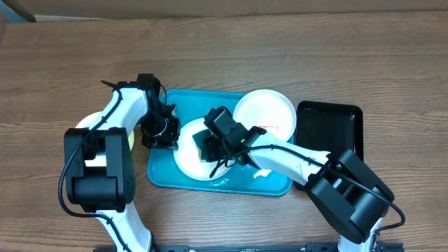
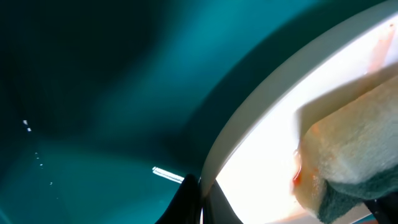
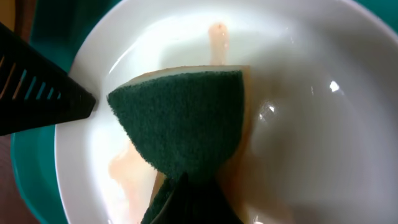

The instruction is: Clean dirty plates on tray and stack at the side

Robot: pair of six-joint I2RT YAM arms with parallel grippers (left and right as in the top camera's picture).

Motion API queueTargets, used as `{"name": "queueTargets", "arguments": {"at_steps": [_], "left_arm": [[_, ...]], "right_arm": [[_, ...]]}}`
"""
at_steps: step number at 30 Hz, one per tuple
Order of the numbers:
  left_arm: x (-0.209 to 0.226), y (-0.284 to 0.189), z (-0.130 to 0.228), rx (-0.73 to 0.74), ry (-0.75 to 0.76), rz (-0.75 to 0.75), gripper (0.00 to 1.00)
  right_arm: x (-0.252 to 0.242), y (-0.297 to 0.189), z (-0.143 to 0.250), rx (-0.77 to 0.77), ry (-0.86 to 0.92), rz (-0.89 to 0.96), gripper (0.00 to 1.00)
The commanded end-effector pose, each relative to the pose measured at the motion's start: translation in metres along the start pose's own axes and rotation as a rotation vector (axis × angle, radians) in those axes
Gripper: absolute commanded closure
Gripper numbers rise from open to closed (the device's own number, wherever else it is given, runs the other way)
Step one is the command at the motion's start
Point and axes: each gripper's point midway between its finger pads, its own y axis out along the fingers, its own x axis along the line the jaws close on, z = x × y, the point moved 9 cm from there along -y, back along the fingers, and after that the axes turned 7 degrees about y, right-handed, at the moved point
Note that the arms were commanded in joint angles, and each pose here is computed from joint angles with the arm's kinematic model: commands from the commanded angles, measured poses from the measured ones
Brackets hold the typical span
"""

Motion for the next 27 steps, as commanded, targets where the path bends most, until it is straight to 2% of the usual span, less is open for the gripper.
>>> {"name": "queueTargets", "arguments": {"at_steps": [1, 9, 15, 20, 27], "left_arm": [[-0.003, -0.001, -0.003, -0.011, 0.003, 0.018, 0.96], [-0.003, -0.001, -0.003, -0.012, -0.005, 0.018, 0.96], [-0.002, -0.001, -0.003, -0.012, -0.006, 0.018, 0.96], [-0.003, -0.001, -0.003, -0.012, -0.005, 0.018, 0.96], [-0.002, -0.001, -0.003, -0.012, -0.006, 0.018, 0.96]], "right_arm": [[-0.008, 0.005, 0.010, 0.090, 0.039, 0.012, 0.96], [-0.005, -0.028, -0.004, 0.103, 0.077, -0.011, 0.96], [-0.004, -0.027, 0.005, 0.138, 0.056, 0.001, 0.96], [0.010, -0.034, -0.010, 0.068, -0.026, -0.059, 0.96], [0.023, -0.073, -0.053, -0.051, -0.010, -0.114, 0.96]]}}
